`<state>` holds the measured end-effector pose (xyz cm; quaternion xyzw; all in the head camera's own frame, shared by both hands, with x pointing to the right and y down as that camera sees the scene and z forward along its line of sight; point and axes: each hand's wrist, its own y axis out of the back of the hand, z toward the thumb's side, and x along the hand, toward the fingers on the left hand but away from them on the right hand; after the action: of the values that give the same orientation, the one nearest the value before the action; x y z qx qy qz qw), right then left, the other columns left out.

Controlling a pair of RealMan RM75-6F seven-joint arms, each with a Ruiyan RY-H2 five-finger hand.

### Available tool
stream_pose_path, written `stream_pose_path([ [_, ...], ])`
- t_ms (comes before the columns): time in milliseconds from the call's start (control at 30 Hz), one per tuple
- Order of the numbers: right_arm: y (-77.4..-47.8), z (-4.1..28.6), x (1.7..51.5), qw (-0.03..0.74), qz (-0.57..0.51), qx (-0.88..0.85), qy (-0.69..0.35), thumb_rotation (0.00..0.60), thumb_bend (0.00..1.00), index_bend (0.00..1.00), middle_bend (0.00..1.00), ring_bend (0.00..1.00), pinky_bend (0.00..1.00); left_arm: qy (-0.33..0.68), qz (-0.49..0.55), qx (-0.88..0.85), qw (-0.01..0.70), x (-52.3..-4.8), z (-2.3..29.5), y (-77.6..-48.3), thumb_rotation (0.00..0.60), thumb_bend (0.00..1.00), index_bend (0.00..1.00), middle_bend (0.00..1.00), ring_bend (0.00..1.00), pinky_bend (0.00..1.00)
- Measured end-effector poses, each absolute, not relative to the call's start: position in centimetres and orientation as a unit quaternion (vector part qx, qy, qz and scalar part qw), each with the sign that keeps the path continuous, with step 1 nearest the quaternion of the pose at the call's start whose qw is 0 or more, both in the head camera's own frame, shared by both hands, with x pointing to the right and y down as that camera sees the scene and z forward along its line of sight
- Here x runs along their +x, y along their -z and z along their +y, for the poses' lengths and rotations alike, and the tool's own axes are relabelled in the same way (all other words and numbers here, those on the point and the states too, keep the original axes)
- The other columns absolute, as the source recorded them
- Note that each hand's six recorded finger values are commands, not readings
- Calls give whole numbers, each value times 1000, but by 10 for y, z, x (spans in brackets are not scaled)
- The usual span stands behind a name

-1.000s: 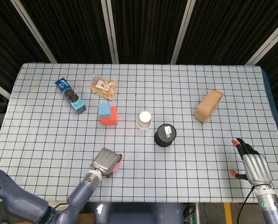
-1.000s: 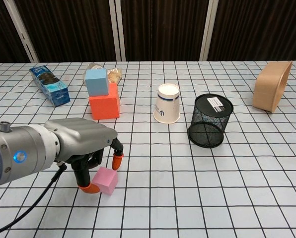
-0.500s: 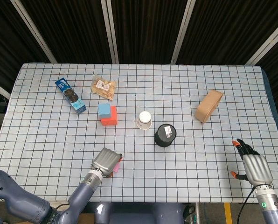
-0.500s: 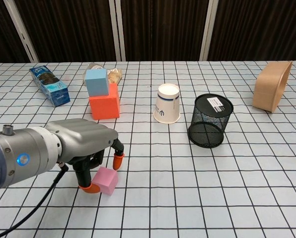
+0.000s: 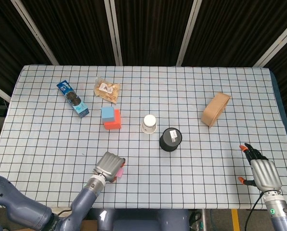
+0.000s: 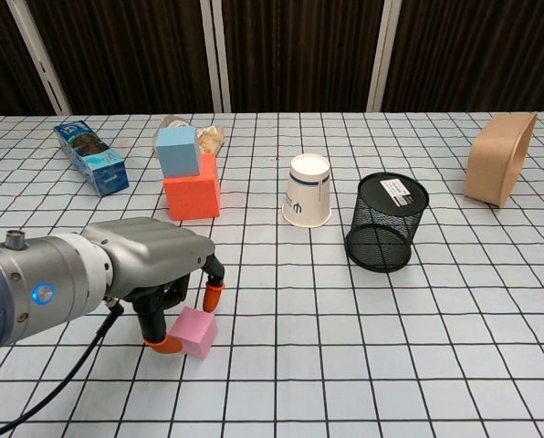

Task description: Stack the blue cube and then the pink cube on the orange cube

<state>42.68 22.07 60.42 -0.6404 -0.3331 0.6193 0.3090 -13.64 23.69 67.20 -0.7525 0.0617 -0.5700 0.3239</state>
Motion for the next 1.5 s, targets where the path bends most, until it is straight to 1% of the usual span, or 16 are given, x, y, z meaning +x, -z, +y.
stream_pose_path([
  [167,-604,221,427,309,-333,-640,-620,600,103,124,96,170,369,570,62,-752,324,-136,237,-673,600,279,423,902,793,847],
  [333,-604,221,427,308,-333,-640,-620,600,103,124,96,170,370,571,64,-752,324,-136,236,-673,600,303,432,903,794,847],
  [667,-605,221,427,308,-332,-640,-621,600,104,124,96,171,369,570,66,-752,325,-137,235,-673,600,304,433,903,794,848],
  [933,-604,221,428,307,-333,-640,-621,600,103,124,96,170,369,567,82,-752,326,-139,227,-661,600,304,441,903,794,847],
  [1067,-604,221,427,308,-333,-641,-619,600,103,124,96,170,369,571,106,-743,332,-146,211,-648,600,304,442,903,794,847],
  [1167,-604,221,427,307,-333,-641,-620,600,103,124,96,170,370,577,133,-732,336,-152,193,-636,600,304,444,902,794,847],
  [1367,-604,221,428,307,-333,-640,-620,600,104,124,96,170,369,594,184,-702,347,-165,151,-614,600,304,459,902,794,847],
  [1400,-604,221,428,307,-333,-640,-621,600,104,124,96,170,369,597,196,-693,354,-167,140,-609,600,304,459,902,794,847],
  [1500,-606,222,427,307,-330,-641,-622,600,103,124,96,170,369,602,218,-676,366,-168,121,-602,600,304,459,902,794,846],
])
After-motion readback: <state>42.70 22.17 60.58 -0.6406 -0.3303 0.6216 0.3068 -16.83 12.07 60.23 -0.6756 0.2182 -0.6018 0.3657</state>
